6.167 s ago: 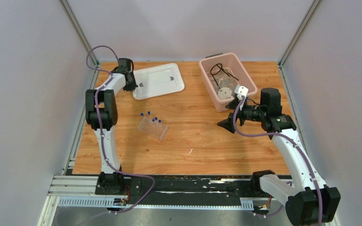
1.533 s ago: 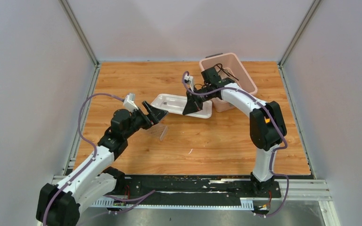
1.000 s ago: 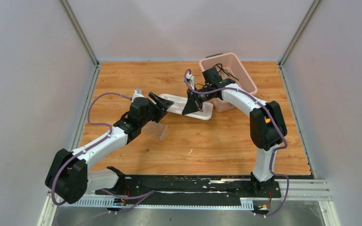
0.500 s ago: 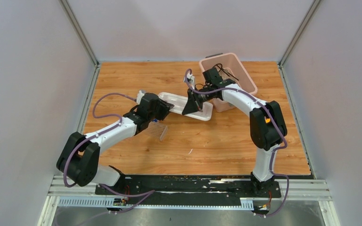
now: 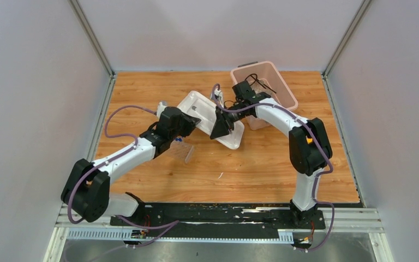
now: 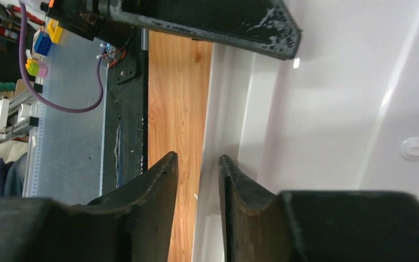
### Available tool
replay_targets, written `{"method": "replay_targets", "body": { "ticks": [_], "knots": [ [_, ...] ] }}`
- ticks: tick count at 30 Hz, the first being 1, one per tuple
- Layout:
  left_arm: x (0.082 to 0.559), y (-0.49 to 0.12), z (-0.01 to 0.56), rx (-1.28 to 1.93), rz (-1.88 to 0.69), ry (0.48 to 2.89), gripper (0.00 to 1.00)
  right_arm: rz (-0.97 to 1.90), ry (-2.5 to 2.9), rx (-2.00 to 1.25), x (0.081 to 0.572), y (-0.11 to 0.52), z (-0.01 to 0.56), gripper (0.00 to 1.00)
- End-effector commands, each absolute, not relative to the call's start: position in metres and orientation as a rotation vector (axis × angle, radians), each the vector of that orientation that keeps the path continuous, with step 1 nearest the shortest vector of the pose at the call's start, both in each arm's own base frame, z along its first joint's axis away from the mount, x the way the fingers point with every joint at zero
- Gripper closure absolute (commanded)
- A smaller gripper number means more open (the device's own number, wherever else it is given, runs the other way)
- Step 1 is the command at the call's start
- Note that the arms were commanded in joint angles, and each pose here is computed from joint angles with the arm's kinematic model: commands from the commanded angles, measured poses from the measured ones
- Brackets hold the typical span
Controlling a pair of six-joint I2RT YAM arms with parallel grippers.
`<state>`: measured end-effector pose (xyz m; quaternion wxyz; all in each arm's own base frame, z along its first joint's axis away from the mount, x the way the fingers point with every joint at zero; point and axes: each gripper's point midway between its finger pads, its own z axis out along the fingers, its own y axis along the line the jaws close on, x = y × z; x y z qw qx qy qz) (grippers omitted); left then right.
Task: Organize the chemistry lab equipment
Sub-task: Pick up the storage box lid at the center of the board.
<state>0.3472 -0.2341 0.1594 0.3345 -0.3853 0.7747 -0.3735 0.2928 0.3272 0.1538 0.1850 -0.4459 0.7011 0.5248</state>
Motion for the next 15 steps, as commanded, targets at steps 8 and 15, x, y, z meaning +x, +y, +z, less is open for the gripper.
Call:
{"method": "replay_targets", "body": {
  "ticks": [8,15],
  "knots": [
    [0.329,-0.217,0.277,-0.349,-0.919,1.763,1.0,1.262,1.53,-1.532,0.245,0.3,0.272,0.46],
    [0.298,-0.214,0.337,0.273,-0.714,1.535,1.0,1.053,1.364,-1.461,0.234,0.262,0.334,0.33]
  ]
}}
